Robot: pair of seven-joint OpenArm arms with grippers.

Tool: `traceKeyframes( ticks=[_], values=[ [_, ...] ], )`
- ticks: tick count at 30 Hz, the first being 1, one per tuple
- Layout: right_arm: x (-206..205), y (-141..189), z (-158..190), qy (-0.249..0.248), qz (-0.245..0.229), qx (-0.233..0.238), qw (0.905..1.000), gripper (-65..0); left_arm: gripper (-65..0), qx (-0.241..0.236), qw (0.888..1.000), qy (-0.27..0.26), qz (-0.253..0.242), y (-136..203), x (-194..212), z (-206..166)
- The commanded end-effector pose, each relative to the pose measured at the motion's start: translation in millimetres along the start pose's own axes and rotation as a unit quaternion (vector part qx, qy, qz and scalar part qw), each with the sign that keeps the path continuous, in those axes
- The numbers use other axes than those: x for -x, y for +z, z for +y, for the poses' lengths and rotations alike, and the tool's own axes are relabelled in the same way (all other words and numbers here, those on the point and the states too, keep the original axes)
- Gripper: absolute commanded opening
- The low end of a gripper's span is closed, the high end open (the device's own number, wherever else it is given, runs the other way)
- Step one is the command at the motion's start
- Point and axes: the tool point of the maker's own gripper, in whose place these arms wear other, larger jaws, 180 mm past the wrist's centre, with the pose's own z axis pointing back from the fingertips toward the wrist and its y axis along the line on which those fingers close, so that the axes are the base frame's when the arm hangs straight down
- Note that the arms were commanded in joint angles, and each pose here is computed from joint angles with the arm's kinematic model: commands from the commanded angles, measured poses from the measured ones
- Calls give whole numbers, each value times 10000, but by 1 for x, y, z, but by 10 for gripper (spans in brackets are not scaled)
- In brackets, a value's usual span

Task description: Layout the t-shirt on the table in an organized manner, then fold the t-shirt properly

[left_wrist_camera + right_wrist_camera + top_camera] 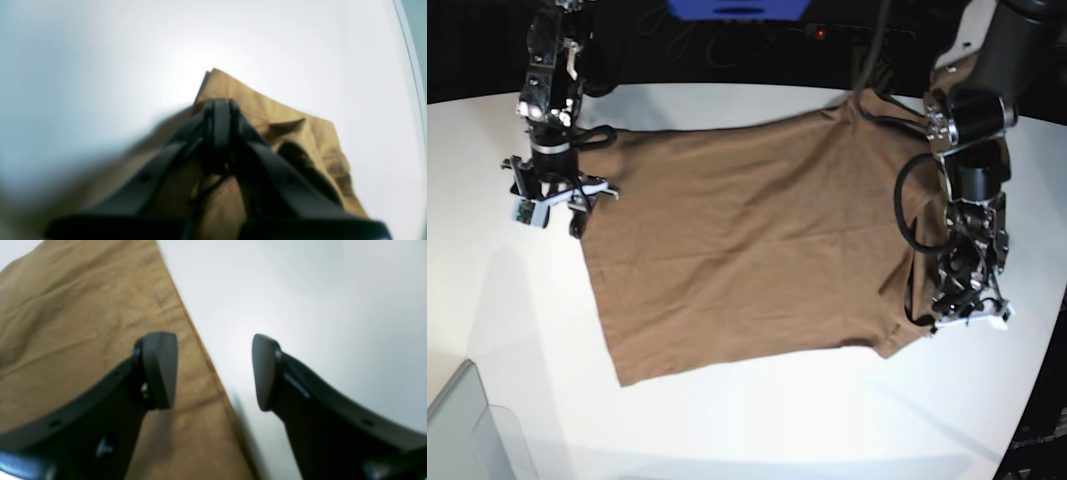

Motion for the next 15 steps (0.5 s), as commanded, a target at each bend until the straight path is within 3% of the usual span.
traceKeyframes(
  ticks=[1, 5, 11, 15],
  values=[
    [-19, -3, 2, 15, -314, -32, 9995, -289, -649, 121, 9993, -255, -252, -2, -23, -18],
    [-20, -3, 2, 13, -314, -34, 9995, -289, -649, 81, 9894, -1272, -689, -8, -30, -34],
    [-16, -1, 1, 30, -264, -25, 9996, -289, -649, 295, 9654, -2072, -1559, -7, -73, -78],
    [-7, 3, -4, 91, -153, -1, 9998, -289, -649, 491, 9515, -2379, -1890, -1, -101, -111]
  ],
)
